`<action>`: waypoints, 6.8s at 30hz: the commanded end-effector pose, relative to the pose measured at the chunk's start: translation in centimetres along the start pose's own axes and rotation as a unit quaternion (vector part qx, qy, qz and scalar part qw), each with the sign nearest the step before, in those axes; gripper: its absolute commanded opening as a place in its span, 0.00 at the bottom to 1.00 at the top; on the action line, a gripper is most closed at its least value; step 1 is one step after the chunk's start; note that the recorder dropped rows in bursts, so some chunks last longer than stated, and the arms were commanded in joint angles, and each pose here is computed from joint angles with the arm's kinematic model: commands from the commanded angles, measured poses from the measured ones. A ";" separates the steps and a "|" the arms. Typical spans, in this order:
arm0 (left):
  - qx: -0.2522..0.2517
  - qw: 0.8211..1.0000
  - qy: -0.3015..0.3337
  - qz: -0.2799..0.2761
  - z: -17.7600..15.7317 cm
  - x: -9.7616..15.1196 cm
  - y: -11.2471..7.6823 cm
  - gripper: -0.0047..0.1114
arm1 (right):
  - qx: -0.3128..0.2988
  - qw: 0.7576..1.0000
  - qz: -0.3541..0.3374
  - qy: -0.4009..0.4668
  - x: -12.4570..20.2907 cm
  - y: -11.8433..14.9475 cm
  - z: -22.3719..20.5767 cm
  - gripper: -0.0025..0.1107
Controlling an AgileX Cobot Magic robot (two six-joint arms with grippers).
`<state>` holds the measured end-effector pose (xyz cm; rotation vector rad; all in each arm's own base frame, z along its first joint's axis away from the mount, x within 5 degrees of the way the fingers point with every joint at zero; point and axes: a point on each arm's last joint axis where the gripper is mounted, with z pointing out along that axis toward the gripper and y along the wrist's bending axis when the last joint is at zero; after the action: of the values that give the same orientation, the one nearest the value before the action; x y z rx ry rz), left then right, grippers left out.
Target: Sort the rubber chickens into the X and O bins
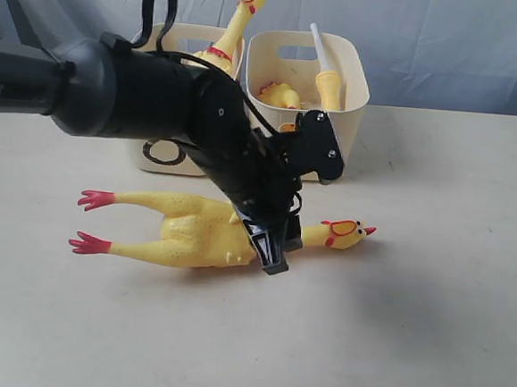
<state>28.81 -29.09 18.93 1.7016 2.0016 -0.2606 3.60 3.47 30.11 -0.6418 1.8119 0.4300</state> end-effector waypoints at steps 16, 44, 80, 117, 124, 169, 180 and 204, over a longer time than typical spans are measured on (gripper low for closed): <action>-0.042 0.998 0.014 0.035 6.0 1.7 0.6 0.52 | -0.001 1.000 0.005 -0.008 0.0 0.0 0.0 0.02; -0.027 0.998 0.035 0.049 4.5 1.5 0.5 0.04 | -0.001 1.000 0.005 -0.008 0.0 0.0 0.0 0.02; -0.351 0.890 -0.290 -0.023 -16.0 -3.3 8.1 0.04 | -0.001 1.000 0.005 -0.008 0.0 0.0 0.0 0.02; -0.409 0.577 -0.638 -0.303 -29.4 9.9 18.3 0.04 | -0.001 1.000 0.005 -0.008 0.0 0.0 0.0 0.02; -0.392 0.564 -0.670 -0.282 -25.3 11.5 20.3 0.04 | -0.001 1.000 0.005 -0.008 0.0 0.0 0.0 0.02; -0.293 0.740 -0.485 -0.363 -4.9 12.7 26.3 0.04 | -0.009 1.000 0.016 -0.011 -0.1 0.2 0.0 0.02; -0.301 0.749 -0.439 -0.395 -3.8 13.7 26.4 0.25 | -0.009 1.000 0.016 -0.011 -0.1 0.2 0.0 0.02; -0.317 0.740 -0.466 -0.367 -6.8 12.0 27.0 0.54 | -0.013 1.000 0.021 -0.012 -0.1 0.3 0.0 0.02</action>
<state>52.16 -9.83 21.22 0.1397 1.5966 -0.4899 3.45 3.69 30.17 -0.6270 1.8158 0.4838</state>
